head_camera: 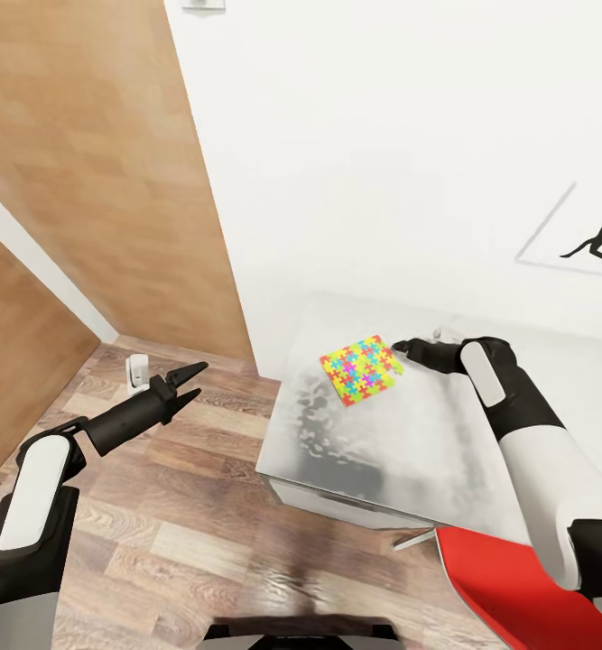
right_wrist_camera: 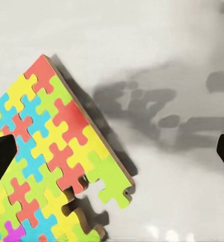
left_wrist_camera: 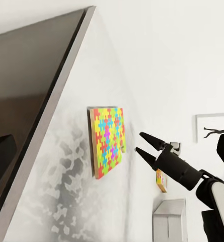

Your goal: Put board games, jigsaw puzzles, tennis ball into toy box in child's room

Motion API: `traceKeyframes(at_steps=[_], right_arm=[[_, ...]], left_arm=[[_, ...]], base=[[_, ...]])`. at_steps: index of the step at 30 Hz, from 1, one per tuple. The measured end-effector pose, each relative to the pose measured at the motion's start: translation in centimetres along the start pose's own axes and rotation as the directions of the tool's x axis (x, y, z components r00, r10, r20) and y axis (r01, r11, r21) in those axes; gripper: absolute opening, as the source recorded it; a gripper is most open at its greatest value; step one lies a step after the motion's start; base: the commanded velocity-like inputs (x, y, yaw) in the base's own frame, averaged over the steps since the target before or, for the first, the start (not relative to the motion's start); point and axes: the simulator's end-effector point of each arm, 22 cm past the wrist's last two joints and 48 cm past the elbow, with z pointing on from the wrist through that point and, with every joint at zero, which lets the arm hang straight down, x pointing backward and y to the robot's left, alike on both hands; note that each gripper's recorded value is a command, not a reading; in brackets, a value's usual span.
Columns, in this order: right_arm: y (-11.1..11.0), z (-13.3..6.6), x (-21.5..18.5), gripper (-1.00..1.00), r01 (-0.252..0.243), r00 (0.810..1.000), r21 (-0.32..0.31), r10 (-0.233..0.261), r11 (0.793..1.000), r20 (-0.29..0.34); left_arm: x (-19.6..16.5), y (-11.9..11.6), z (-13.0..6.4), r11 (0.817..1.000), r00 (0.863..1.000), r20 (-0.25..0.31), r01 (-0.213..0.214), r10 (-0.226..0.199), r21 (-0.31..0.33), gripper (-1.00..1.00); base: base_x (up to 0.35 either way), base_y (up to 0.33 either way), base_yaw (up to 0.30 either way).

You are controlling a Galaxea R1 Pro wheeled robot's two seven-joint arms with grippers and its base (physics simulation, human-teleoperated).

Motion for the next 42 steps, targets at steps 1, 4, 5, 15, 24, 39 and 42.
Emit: traceKeyframes(at_steps=[1,4,5,15,24,39,42], right_arm=[[0.0,0.1,0.3,1.00,-0.001,1.000,0.000,0.001,1.000,-0.005],[0.0,0.2,0.6,1.00,-0.002,1.000,0.000,0.002,1.000,-0.009],[0.0,0.2,0.8,1.00,-0.002,1.000,-0.001,0.002,1.000,-0.012],[0.0,0.4,1.5,1.00,-0.004,1.000,-0.001,0.004,1.000,-0.021],[-0.1,0.5,1.6,1.00,-0.005,1.000,0.000,0.005,1.000,-0.024],[0.0,0.5,1.7,1.00,-0.001,1.000,-0.001,0.001,1.000,-0.026],[0.1,0.5,1.7,1.00,0.000,1.000,-0.001,0.000,1.000,-0.027]], left_arm=[[0.0,0.0,0.0,1.000,1.000,0.000,0.000,0.000,0.000,1.00],[0.0,0.0,0.0,1.000,1.000,0.000,0.000,0.000,0.000,1.00],[0.0,0.0,0.0,1.000,1.000,0.000,0.000,0.000,0.000,1.00],[0.0,0.0,0.0,1.000,1.000,0.000,0.000,0.000,0.000,1.00],[0.0,0.0,0.0,1.000,1.000,0.000,0.000,0.000,0.000,1.00],[0.0,0.0,0.0,1.000,1.000,0.000,0.000,0.000,0.000,1.00],[0.0,0.0,0.0,1.000,1.000,0.000,0.000,0.000,0.000,1.00]], base=[[0.000,0.000,0.000],[0.000,0.000,0.000],[0.000,0.000,0.000],[0.000,0.000,0.000],[0.000,0.000,0.000],[0.000,0.000,0.101],[0.000,0.000,0.236]])
